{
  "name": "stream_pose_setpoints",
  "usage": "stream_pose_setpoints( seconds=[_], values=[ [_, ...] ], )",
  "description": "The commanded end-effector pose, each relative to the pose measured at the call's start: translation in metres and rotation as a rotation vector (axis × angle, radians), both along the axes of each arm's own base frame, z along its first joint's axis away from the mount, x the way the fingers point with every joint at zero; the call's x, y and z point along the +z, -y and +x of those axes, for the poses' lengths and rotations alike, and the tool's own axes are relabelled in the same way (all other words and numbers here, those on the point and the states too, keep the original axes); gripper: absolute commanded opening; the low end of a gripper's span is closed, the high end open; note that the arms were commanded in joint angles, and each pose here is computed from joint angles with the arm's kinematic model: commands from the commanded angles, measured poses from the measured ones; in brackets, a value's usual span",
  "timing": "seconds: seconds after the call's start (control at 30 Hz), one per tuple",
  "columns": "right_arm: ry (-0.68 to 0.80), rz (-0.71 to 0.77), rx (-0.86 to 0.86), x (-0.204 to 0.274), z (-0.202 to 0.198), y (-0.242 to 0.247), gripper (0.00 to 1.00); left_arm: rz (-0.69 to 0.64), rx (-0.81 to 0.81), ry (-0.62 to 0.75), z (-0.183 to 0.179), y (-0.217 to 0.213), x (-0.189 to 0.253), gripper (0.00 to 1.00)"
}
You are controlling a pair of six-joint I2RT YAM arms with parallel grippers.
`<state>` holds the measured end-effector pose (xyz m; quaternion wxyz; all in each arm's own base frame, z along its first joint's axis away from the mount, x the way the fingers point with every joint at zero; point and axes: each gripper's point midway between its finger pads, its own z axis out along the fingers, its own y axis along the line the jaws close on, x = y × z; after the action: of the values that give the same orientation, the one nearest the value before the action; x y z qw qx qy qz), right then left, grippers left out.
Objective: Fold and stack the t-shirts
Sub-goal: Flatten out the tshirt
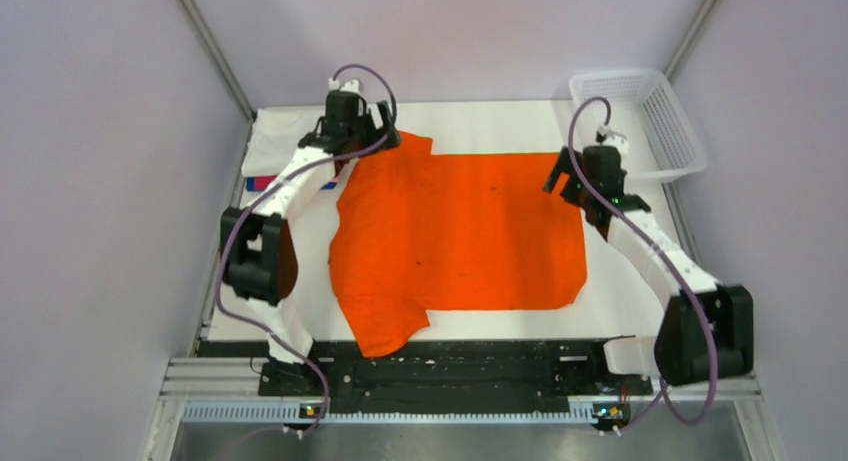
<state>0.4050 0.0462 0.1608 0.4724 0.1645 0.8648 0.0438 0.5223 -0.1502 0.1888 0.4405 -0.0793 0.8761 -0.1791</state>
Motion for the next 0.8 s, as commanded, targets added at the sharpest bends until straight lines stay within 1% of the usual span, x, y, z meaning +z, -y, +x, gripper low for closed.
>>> stream_pose_setpoints(
  seconds=[0.0,0.03,0.07,0.1,0.17,0.3,0.33,0.4,0.47,0.5,0.63,0.7,0.73,0.77],
  values=[
    [-0.089,0.16,-0.03,-0.026,-0.077,-0.005,0.99,-0.063,-0.042,0.054,-0.068,0.021,0.022,0.99],
    [-0.113,0.179,-0.027,-0.034,-0.093,-0.006,0.99,-0.069,-0.033,0.037,-0.082,0.02,0.015,0.99],
    [-0.116,0.194,-0.036,-0.034,-0.109,-0.003,0.99,-0.073,-0.023,-0.004,-0.1,0.018,-0.002,0.99],
    [-0.15,0.206,-0.071,-0.044,-0.126,0.001,0.99,-0.088,-0.025,-0.003,-0.11,0.019,-0.003,0.99],
    [-0.216,0.223,-0.124,-0.057,-0.157,0.006,0.99,-0.09,-0.02,-0.027,-0.133,0.017,-0.019,0.99],
    [-0.31,0.201,-0.207,-0.082,-0.197,0.02,0.99,-0.101,-0.031,-0.074,-0.163,0.016,-0.041,0.99],
    [-0.332,0.207,-0.244,-0.088,-0.204,0.022,0.97,-0.109,-0.025,-0.084,-0.166,0.016,-0.043,0.99],
    [-0.357,0.244,-0.239,-0.096,-0.21,0.016,0.89,-0.113,-0.029,-0.084,-0.166,0.017,-0.042,0.99],
    [-0.396,0.268,-0.261,-0.106,-0.215,0.013,0.78,-0.11,-0.017,-0.079,-0.163,0.016,-0.037,0.99],
    [-0.42,0.276,-0.257,-0.112,-0.218,0.011,0.74,-0.109,-0.017,-0.073,-0.162,0.016,-0.035,0.99],
    [-0.492,0.262,-0.283,-0.129,-0.226,0.013,0.54,-0.093,-0.005,-0.044,-0.154,0.013,-0.03,0.99],
    [-0.489,0.242,-0.305,-0.131,-0.223,0.017,0.41,-0.064,0.023,-0.027,-0.147,0.007,-0.028,0.99],
    [-0.496,0.224,-0.315,-0.132,-0.222,0.02,0.31,-0.056,0.031,-0.022,-0.145,0.006,-0.026,0.99],
    [-0.509,0.212,-0.319,-0.132,-0.222,0.021,0.23,-0.05,0.037,-0.019,-0.143,0.005,-0.025,0.99]
  ],
)
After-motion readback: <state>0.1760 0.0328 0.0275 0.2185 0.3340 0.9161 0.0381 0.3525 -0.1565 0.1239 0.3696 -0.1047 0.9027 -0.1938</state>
